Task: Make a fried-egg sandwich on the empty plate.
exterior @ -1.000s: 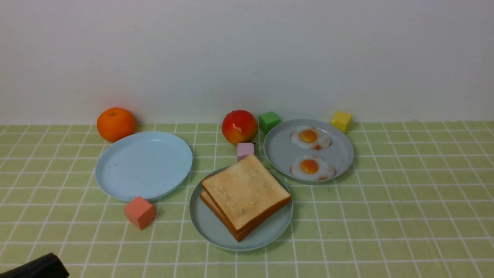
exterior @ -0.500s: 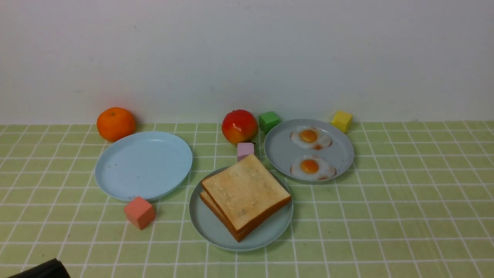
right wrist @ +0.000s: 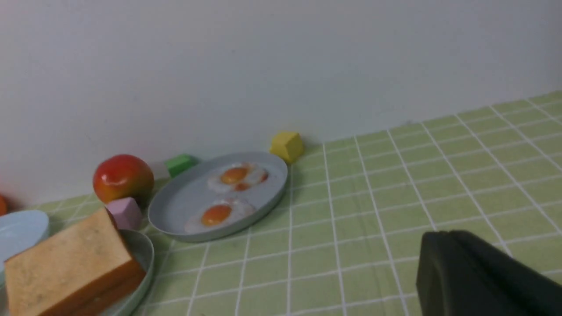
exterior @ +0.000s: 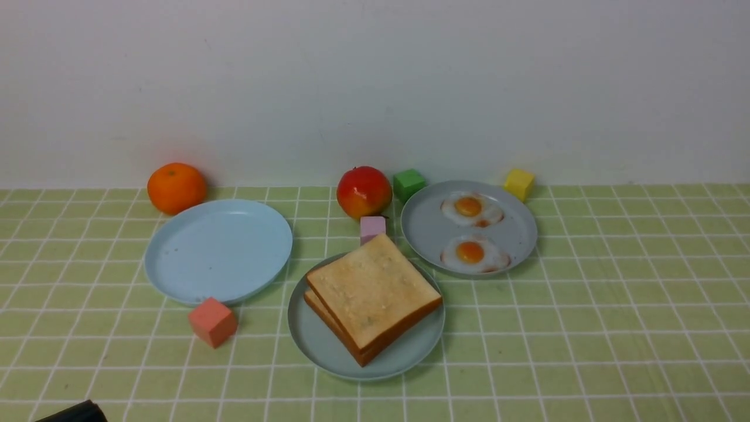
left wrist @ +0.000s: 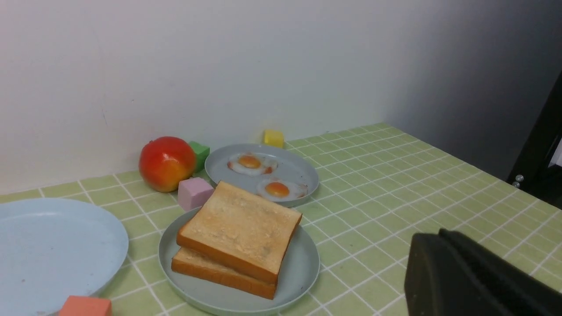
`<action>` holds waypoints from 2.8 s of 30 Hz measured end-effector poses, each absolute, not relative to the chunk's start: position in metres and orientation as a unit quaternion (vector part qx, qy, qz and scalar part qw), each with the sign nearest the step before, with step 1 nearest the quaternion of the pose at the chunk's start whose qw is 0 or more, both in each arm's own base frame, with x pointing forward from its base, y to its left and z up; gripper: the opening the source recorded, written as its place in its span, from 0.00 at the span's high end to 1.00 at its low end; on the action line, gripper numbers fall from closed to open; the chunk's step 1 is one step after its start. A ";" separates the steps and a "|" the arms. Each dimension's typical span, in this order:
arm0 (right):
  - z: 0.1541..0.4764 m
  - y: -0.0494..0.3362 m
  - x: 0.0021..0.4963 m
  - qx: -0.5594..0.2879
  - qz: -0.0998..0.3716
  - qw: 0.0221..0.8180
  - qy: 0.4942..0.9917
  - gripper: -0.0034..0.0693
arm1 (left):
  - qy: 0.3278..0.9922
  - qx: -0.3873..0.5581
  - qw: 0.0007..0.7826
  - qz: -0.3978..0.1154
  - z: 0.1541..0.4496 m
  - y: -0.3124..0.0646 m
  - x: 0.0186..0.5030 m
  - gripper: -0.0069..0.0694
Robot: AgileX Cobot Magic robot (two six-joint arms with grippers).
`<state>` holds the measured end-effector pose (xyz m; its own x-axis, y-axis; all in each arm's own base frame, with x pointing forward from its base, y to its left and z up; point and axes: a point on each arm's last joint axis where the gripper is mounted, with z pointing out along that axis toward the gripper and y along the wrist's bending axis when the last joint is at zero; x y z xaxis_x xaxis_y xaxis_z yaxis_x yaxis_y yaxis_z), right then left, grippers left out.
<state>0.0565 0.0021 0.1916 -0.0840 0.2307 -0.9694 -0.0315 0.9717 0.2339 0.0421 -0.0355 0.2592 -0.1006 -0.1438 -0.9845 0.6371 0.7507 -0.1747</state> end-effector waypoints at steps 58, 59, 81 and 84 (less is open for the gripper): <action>0.173 0.012 0.051 -0.051 0.062 0.589 0.804 0.94 | 0.730 -0.028 0.674 -0.114 0.224 -0.007 0.052 0.93; 0.173 0.012 0.051 -0.051 0.063 0.589 0.804 0.94 | 0.741 -0.064 0.662 -0.093 0.211 -0.003 0.052 0.93; 0.173 0.012 0.051 -0.052 0.063 0.589 0.804 0.91 | 0.800 -0.134 0.581 -0.074 0.169 0.001 0.052 0.93; 0.173 0.012 0.051 -0.052 0.063 0.589 0.804 0.90 | 0.800 -0.134 0.581 -0.074 0.169 0.001 0.052 0.93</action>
